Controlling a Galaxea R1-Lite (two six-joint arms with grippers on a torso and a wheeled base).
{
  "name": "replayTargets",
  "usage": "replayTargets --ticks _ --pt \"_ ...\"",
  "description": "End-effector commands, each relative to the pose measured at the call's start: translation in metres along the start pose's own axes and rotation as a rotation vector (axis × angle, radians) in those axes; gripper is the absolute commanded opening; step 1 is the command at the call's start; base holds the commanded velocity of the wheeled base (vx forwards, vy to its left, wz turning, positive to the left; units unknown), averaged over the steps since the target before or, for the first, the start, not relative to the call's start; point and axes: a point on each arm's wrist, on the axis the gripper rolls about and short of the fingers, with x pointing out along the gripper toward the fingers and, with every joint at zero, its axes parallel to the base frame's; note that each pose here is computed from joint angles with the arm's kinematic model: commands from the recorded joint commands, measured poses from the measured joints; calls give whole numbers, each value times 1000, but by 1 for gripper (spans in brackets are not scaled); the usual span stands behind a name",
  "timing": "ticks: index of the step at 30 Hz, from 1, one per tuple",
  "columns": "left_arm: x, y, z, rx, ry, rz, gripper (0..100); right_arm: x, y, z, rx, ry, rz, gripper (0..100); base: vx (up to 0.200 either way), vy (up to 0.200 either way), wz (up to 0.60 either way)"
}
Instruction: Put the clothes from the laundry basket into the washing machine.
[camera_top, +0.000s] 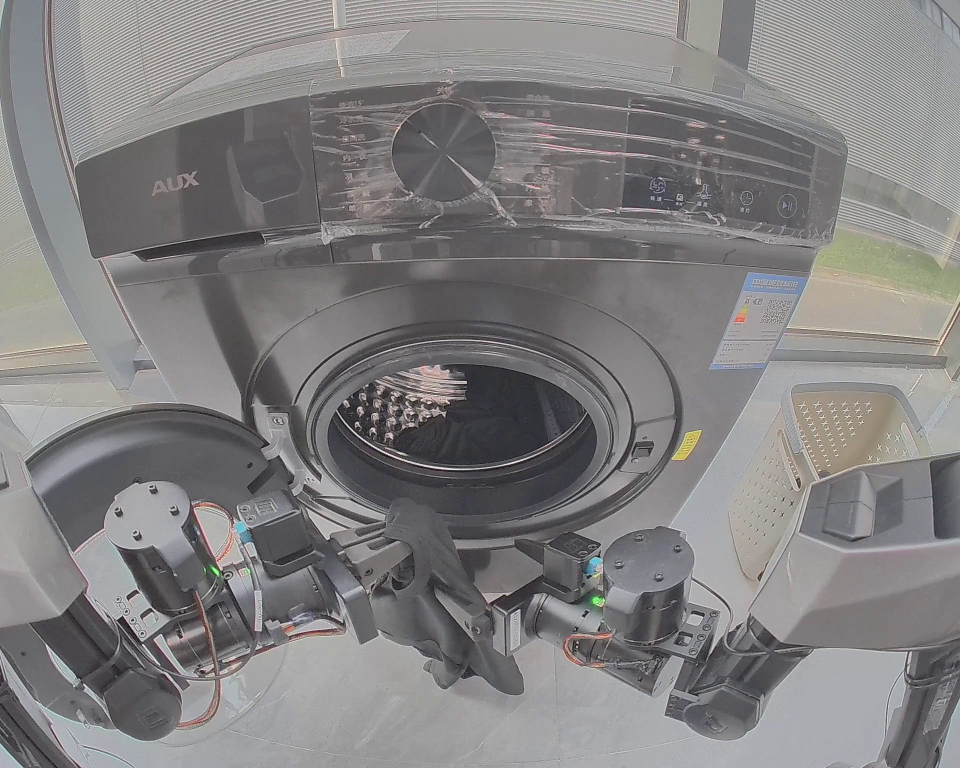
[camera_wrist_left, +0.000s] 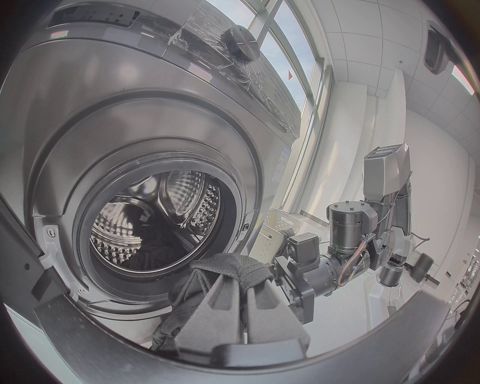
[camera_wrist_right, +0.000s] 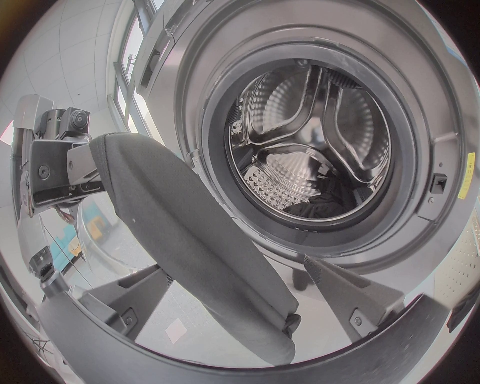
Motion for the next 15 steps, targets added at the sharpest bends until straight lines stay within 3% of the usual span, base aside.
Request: replayTargets --ticks 1,5,6,15 --pt "-1 -2 1 1 -5 -7 0 8 2 -6 -1 -11 15 100 0 0 0" --pt "-1 -2 1 1 -7 -7 0 13 6 -8 -2 -28 32 100 0 0 0" --pt "-1 -2 1 1 -7 -7 0 13 7 -8 -2 -31 35 0 0 0 0" --pt "0 -2 -2 -6 5 -8 0 11 8 -1 3 -62 42 0 0 0 0"
